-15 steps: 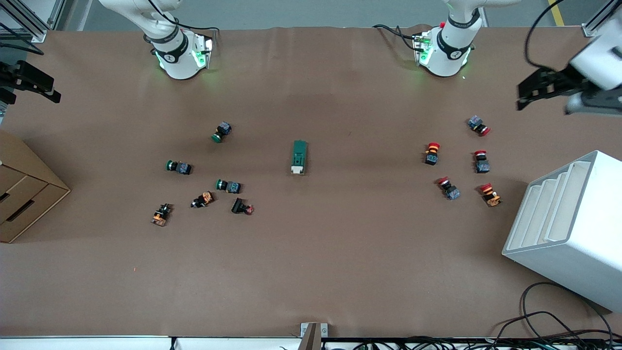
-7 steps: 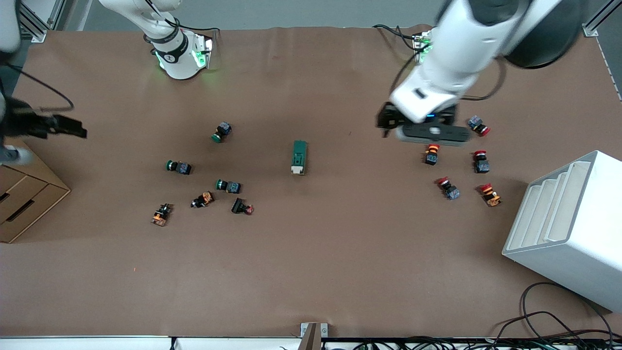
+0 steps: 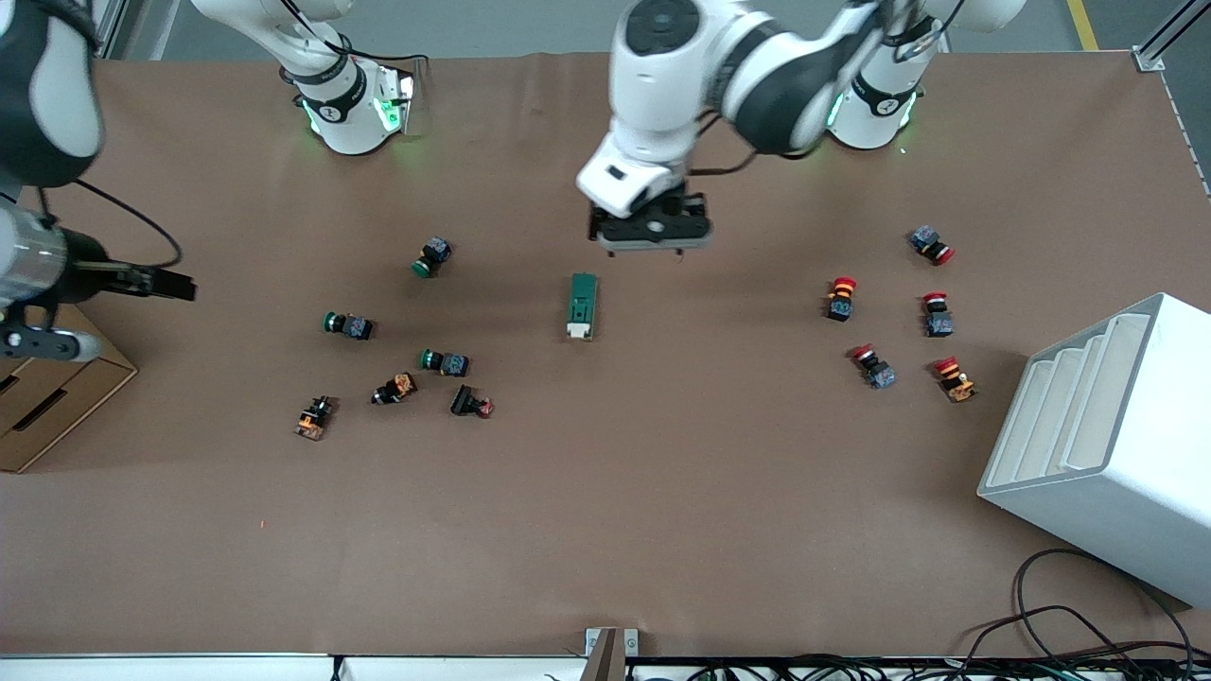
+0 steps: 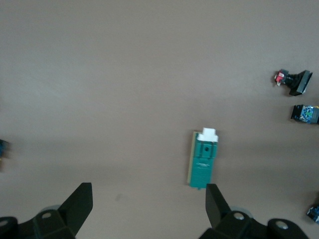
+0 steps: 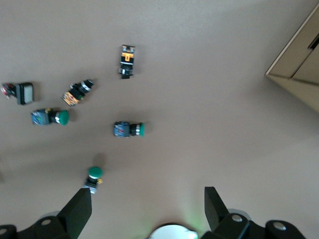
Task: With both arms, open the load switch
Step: 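Move the left gripper over the green switch while the right gripper reaches in, then lower the left gripper onto the switch while the right gripper nears the handle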
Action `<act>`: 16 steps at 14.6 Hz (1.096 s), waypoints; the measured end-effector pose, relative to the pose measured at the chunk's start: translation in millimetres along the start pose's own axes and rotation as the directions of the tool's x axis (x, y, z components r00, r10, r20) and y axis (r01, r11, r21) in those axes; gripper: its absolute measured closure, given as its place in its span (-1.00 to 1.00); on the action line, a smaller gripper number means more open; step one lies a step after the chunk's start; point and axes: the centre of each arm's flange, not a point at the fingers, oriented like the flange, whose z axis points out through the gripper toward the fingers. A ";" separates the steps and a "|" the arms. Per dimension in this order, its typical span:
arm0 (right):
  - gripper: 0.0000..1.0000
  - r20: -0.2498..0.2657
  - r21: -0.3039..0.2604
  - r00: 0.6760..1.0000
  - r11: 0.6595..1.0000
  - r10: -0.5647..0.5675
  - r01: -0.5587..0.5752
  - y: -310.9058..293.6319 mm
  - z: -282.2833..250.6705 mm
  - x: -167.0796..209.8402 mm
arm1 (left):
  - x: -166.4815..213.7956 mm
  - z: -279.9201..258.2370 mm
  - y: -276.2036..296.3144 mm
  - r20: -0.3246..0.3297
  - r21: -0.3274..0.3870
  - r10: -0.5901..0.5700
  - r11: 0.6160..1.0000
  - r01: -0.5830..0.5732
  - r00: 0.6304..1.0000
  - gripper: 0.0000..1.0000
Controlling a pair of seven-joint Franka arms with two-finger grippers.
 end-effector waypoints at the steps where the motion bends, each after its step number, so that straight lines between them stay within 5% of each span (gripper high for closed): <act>1: -1.00 0.001 -0.007 0.998 0.998 0.056 -0.056 -24.6 1.9 -4.2 | -17.8 14.3 16.8 -0.021 0.016 -0.004 1.000 0.005 1.000 -1.00; 4: -1.00 0.028 -0.006 0.969 0.970 0.244 -0.244 -90.4 14.9 -16.7 | -71.0 69.7 54.2 -0.104 0.079 0.013 0.997 -0.005 0.994 -1.00; 10: -1.00 0.090 -0.001 0.854 0.857 0.513 -0.515 -191.2 75.5 -11.4 | -158.9 190.4 97.3 -0.296 0.079 0.046 0.997 -0.024 0.954 -0.96; 16: -1.00 0.092 0.041 0.656 0.655 0.749 -0.754 -300.4 152.9 -10.3 | -207.5 266.6 80.3 -0.451 0.101 0.163 0.986 -0.132 0.877 -0.96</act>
